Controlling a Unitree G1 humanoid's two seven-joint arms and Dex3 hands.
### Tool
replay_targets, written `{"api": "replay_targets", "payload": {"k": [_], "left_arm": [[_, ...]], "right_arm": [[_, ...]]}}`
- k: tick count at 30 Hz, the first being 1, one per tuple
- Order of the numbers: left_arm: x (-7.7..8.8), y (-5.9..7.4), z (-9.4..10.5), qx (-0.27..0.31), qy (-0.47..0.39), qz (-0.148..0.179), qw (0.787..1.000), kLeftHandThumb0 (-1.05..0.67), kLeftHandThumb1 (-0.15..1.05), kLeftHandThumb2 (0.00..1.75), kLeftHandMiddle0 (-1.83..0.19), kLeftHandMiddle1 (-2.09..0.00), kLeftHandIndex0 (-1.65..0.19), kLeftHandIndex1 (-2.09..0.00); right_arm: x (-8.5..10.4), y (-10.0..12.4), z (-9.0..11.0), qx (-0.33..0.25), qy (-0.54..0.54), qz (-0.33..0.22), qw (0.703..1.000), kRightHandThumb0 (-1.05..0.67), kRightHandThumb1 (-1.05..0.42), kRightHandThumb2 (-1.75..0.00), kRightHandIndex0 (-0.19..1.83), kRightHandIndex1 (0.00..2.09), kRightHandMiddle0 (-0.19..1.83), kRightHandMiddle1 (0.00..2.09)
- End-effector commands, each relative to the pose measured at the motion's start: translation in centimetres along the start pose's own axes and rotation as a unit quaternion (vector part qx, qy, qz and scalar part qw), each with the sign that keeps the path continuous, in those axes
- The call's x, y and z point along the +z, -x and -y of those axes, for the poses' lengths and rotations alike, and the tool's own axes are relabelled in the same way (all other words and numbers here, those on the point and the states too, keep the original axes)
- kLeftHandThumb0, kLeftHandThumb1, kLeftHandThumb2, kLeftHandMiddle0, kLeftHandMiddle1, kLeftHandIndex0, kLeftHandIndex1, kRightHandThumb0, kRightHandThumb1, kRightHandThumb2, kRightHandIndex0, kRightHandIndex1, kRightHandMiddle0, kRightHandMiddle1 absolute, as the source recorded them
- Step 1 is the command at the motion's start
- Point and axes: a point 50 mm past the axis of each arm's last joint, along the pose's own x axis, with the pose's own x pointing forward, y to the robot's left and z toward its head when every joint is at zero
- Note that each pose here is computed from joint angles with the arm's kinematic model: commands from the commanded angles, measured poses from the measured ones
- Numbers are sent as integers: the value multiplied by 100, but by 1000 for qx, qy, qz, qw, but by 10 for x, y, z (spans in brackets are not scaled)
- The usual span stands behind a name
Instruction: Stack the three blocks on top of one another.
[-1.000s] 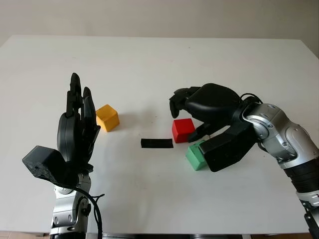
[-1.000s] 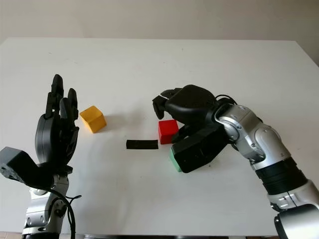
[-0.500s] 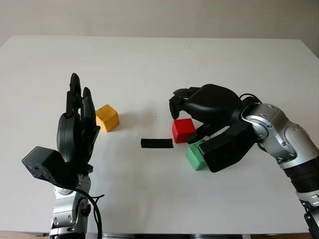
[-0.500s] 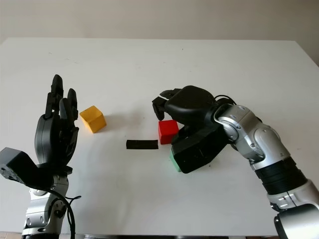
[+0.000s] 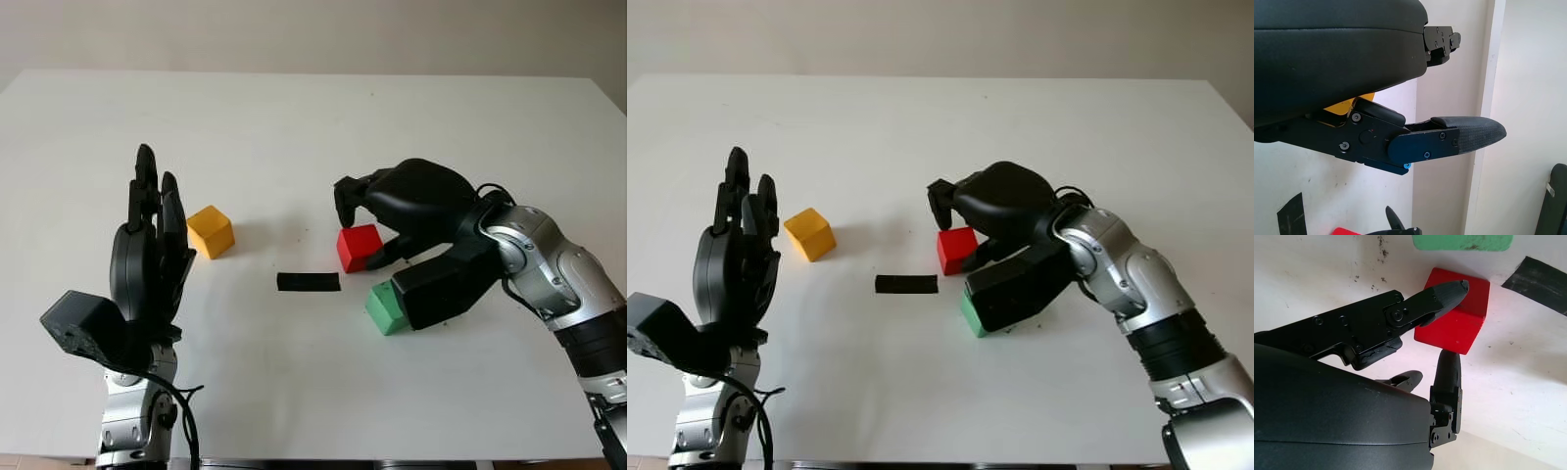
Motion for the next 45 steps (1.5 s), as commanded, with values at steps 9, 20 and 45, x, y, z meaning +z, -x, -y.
{"api": "replay_targets", "payload": {"k": [9,20,45], "left_arm": [[3,0,2,-2,-1,6,1000,-74,105,51,7,-5,9,-5],[3,0,4,-4,1,7,1000,-73,105,52,8,-5,9,-5],[2,2,5,1,0,6,1000,-74,105,51,8,-5,9,-5]], "right_arm": [[-8,-6,10,4,10,4,1000,-43,-99,-5,48,11,30,153],[-15,-14,62,-58,-45,80,994,-45,-97,-5,37,3,32,153],[10,-33,53,-7,-43,235,971,-49,-93,-5,32,6,41,147]]}}
